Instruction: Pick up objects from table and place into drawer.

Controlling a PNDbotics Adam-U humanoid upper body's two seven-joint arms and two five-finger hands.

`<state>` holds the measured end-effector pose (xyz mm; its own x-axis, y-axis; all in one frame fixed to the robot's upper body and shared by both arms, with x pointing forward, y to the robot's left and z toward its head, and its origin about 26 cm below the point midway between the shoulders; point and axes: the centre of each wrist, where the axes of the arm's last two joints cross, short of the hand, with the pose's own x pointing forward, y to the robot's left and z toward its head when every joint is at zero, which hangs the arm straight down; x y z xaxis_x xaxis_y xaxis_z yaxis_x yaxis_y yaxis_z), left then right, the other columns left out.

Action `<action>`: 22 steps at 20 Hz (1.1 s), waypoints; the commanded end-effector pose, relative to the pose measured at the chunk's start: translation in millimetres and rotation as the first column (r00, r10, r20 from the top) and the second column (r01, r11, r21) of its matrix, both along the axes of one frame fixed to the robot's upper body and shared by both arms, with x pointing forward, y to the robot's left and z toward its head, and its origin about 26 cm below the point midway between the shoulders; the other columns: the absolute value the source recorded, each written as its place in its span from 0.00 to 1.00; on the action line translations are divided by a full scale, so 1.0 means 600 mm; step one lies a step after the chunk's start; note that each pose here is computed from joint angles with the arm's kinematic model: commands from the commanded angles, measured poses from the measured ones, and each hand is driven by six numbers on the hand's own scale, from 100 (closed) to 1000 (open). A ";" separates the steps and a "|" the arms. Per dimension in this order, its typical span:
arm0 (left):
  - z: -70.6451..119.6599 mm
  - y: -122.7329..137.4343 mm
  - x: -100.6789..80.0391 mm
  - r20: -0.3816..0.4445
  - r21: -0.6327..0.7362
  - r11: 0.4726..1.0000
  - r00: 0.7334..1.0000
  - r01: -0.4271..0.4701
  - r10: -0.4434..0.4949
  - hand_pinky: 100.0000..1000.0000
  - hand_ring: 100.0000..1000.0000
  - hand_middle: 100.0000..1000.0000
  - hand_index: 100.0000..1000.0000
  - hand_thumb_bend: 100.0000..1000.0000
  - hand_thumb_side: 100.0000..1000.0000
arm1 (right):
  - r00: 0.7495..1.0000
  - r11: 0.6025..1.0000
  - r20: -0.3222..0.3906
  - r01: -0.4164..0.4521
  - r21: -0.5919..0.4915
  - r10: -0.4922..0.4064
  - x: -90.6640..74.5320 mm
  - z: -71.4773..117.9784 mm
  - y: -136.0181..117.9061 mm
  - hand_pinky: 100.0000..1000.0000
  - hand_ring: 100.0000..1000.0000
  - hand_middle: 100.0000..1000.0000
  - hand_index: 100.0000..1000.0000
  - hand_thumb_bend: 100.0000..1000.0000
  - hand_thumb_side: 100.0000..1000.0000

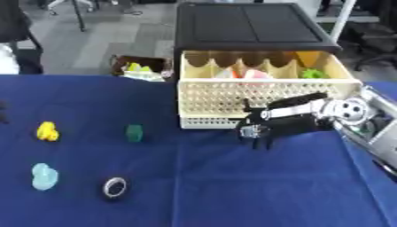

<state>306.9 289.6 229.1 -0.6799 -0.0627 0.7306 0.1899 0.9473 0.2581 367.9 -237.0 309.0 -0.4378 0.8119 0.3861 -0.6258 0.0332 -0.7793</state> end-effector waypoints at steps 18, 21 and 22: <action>0.008 0.003 -0.006 0.021 0.011 1.000 1.000 0.000 -0.001 0.50 0.58 0.49 0.69 0.05 1.00 | 0.994 0.994 0.016 0.108 0.001 -0.108 0.078 0.028 0.000 0.68 0.73 0.73 0.91 0.00 1.00; 0.007 0.003 -0.007 0.019 0.012 1.000 1.000 0.001 -0.001 0.50 0.58 0.49 0.69 0.05 1.00 | 0.993 0.993 0.014 0.119 0.004 -0.119 0.091 0.026 0.000 0.68 0.73 0.73 0.91 0.00 1.00; 0.007 0.003 -0.007 0.019 0.011 1.000 1.000 0.001 -0.001 0.50 0.58 0.49 0.69 0.05 1.00 | 0.992 0.993 0.015 0.121 0.004 -0.121 0.094 0.025 0.000 0.68 0.73 0.73 0.91 0.00 1.00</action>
